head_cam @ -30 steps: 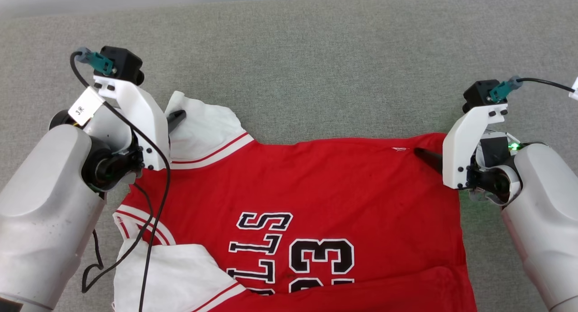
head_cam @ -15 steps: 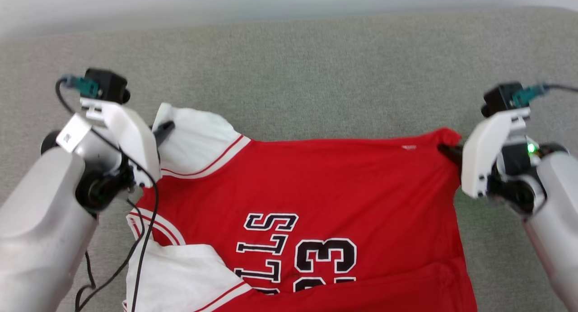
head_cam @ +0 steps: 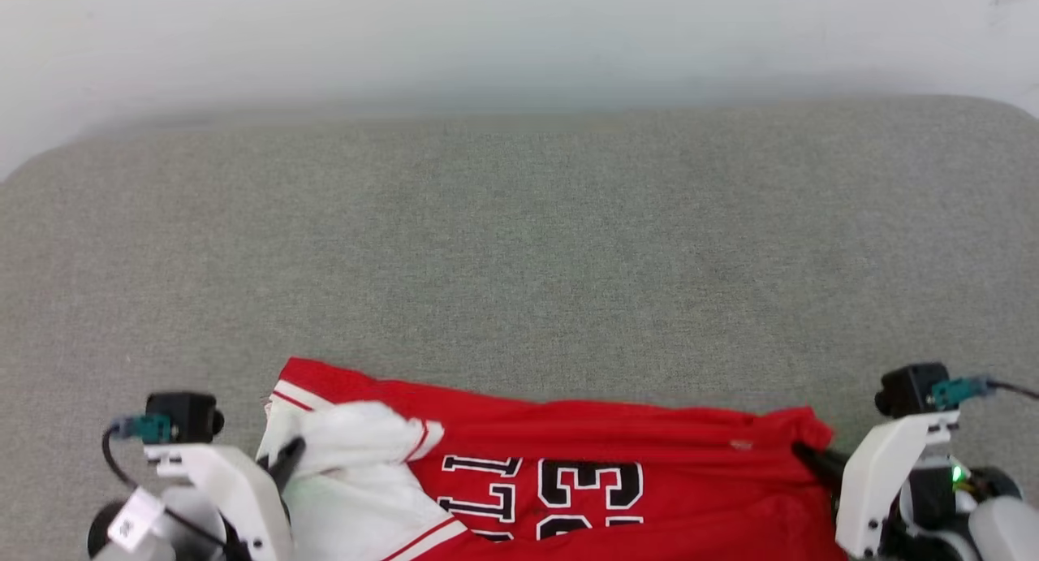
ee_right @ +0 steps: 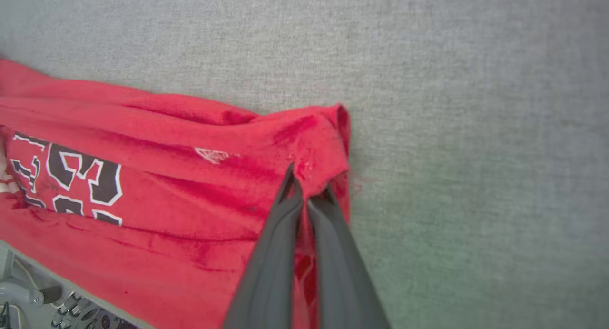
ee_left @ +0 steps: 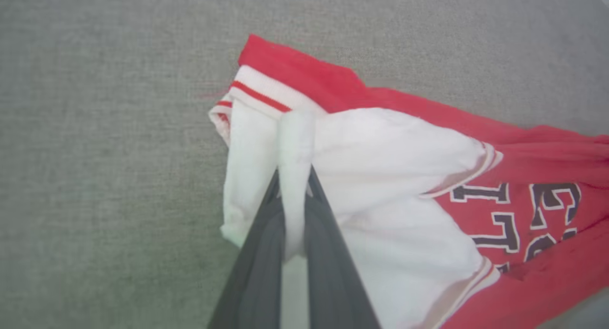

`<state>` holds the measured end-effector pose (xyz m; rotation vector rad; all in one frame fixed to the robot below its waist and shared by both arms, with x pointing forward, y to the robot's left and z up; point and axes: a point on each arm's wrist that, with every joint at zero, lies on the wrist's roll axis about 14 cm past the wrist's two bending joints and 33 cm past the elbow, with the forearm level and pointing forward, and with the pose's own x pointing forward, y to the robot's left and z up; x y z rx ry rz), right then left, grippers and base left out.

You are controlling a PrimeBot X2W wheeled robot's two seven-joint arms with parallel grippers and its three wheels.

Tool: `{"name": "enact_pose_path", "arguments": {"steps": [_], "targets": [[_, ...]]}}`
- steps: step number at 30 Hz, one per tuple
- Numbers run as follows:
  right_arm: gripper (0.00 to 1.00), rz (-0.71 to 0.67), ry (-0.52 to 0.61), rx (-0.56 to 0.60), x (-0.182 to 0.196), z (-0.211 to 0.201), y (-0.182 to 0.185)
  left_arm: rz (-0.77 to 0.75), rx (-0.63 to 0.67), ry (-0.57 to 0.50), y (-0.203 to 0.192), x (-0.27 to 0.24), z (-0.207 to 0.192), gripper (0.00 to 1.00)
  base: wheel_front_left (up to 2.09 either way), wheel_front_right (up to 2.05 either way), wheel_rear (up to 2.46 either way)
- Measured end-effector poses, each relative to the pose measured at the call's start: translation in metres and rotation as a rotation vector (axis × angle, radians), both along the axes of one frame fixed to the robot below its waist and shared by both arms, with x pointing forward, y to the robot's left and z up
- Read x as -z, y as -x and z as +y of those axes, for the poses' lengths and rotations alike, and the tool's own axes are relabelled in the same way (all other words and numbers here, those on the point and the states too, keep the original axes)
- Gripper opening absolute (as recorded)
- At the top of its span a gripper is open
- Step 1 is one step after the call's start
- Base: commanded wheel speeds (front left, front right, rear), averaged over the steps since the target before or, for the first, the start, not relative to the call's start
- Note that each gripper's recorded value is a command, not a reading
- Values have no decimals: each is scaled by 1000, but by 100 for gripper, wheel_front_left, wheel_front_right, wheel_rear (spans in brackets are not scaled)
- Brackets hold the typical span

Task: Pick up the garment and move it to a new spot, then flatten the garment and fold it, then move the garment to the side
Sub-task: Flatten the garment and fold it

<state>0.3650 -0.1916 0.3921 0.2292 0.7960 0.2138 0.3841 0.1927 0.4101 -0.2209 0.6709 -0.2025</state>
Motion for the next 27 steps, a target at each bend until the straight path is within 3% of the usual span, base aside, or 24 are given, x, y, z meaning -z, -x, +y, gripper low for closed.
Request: {"name": "enact_pose_path", "arguments": {"steps": [13, 14, 15, 16, 17, 18, 19, 27], "targets": [[0, 29, -53, 108, 21, 4, 51, 143, -127, 70, 81, 38, -1, 0, 0, 0, 0], [21, 32, -58, 116, 23, 5, 54, 154, -123, 74, 84, 41, -4, 0, 0, 0, 0], [54, 31, -62, 125, 24, 6, 55, 158, -120, 79, 85, 42, -6, 0, 0, 0, 0], [100, 31, -67, 131, 25, 7, 57, 159, -122, 81, 86, 44, -7, 27, 0, 0, 0], [100, 28, -67, 135, 26, 8, 59, 160, -121, 86, 87, 45, -8, 45, 0, 0, 0], [100, 21, -77, 143, 26, 10, 60, 157, -119, 97, 87, 46, -11, 95, 0, 0, 0], [100, 10, -85, 150, 26, 11, 60, 151, -121, 102, 86, 46, -14, 100, 0, 0, 0], [100, -188, -100, 224, -5, 4, 51, -91, -108, 107, 59, 16, -22, 100, 0, 0, 0]]}}
